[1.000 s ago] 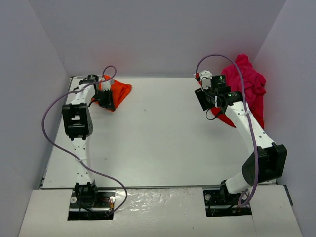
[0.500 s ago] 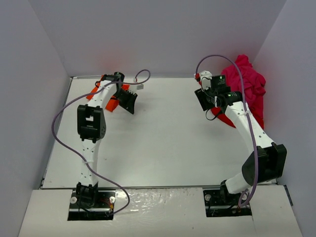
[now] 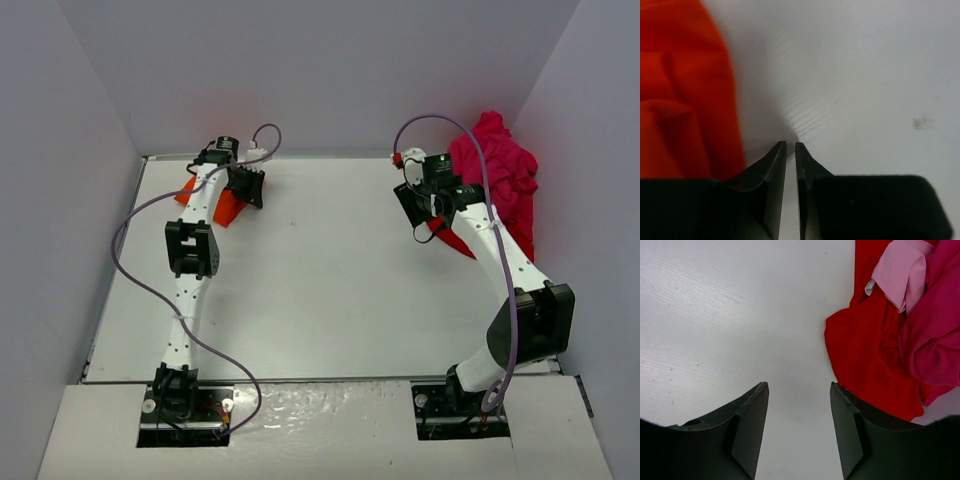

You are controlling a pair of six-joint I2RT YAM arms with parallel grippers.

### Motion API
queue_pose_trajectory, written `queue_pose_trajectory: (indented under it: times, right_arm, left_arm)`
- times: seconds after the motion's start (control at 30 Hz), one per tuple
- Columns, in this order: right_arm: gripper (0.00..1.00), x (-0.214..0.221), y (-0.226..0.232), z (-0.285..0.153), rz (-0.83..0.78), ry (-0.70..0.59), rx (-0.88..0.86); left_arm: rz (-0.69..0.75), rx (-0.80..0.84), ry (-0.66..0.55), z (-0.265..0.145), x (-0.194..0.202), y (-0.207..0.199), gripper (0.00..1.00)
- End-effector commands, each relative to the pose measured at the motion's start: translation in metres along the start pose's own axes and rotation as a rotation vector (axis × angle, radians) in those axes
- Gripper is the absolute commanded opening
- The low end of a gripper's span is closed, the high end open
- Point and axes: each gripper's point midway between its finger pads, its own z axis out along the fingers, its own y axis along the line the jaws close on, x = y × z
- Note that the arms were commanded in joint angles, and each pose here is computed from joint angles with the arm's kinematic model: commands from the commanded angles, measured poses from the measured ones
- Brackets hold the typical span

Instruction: Fold and stack the t-shirts

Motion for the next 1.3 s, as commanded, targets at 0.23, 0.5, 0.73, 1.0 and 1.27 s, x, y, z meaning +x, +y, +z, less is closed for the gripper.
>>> queue_pose_trajectory:
  times: [0.23,0.5,0.73,1.0,1.27]
  right_arm:
    - [0.50,-0.014,-0.017,-0.024,0.005,-0.069,0.066]
    - [0.50,-0.015,-0.016,-0.027,0.006,-0.074,0.062]
    - [0.50,-0.016,-0.015,-0.025,0.007,-0.072,0.053]
    - [0.50,-0.017,-0.015,-0.022,0.005,-0.060,0.049]
    - [0.51,-0.019,-0.008,-0.015,-0.007,-0.062,0.008]
  left_arm:
    - [-0.096,-0.455,-0.195,-0.061,-0.058,0.075,0.12]
    - [-0.287,-0.830,-0.252,-0.120,-0.042,0.155,0.08]
    - [-0.373,-0.920,-0.263,-0.175,-0.010,0.211,0.06]
    - [-0.375,-0.761,-0.280,-0.184,0.006,0.219,0.07]
    - [-0.315,-0.501,-0.452,-0.220,-0.041,0.142,0.34]
